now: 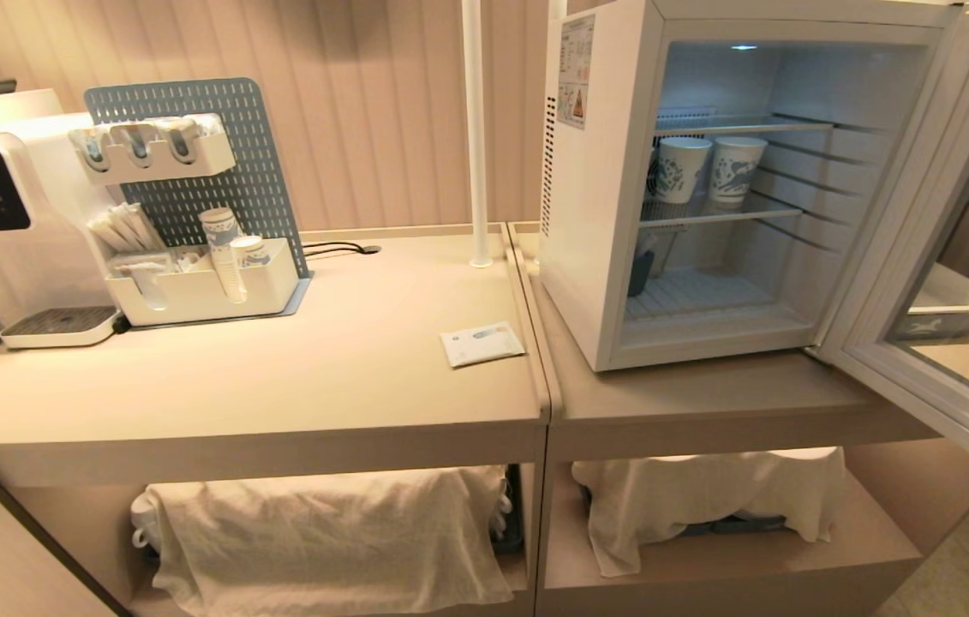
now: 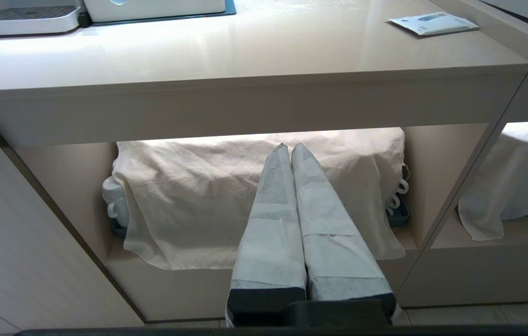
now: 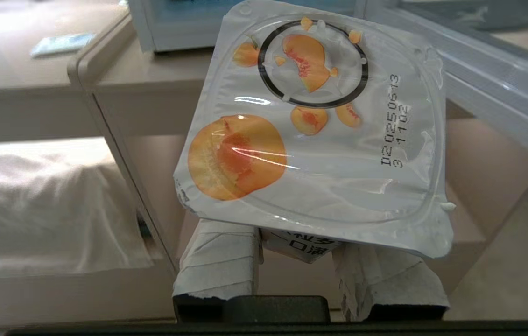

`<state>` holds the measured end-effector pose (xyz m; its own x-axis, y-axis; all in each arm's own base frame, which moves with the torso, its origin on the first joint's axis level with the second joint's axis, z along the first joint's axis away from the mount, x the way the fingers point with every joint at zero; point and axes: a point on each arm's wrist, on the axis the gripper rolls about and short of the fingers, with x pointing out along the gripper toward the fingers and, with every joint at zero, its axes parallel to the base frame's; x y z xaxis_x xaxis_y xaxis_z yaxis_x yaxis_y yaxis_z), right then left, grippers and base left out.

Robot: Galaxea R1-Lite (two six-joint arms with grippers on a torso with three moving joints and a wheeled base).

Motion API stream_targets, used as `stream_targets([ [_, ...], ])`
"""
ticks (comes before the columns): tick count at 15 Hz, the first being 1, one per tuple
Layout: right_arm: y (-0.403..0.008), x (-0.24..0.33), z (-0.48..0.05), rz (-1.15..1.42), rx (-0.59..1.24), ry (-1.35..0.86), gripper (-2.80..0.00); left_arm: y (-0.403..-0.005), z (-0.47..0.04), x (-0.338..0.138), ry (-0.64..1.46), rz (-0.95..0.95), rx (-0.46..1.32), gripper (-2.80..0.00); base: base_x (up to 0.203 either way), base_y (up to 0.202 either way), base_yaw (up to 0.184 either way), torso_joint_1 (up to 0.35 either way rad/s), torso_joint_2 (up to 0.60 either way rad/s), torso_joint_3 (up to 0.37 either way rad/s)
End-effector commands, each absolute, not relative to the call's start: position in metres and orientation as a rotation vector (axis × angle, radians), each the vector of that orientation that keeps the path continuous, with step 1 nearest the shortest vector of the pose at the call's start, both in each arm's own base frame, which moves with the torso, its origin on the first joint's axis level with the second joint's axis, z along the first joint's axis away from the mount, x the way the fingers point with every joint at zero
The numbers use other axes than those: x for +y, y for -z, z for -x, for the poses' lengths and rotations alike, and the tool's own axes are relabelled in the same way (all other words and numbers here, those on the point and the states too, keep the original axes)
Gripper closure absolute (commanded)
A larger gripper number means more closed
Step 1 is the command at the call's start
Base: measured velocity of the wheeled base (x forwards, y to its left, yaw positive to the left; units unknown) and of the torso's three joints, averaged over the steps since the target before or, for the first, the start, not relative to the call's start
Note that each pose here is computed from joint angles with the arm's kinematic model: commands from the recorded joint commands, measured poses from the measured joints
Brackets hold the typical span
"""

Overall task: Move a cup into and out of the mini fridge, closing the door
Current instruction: Place the yoghurt on the table

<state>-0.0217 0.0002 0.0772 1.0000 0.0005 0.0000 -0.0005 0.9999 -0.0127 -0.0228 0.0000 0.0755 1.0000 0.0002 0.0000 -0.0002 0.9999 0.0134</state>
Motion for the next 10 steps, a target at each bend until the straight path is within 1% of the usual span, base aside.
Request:
stream_targets([
  [1,-0.0745,0.0000,0.0222,-0.020,-0.008,0.006,0.00,-0.0755,0.0227,0.0000,-0.002,-0.014,0.002,0.00,0.000,0.000,0.000,0.000,0.00,0.000],
  [10,-0.0736,0.0000,0.0222,0.000,-0.003,0.008,0.00,-0.0755,0.0228,0.0000,-0.001,-0.014,0.000,0.00,0.000,0.000,0.000,0.000,0.00,0.000],
])
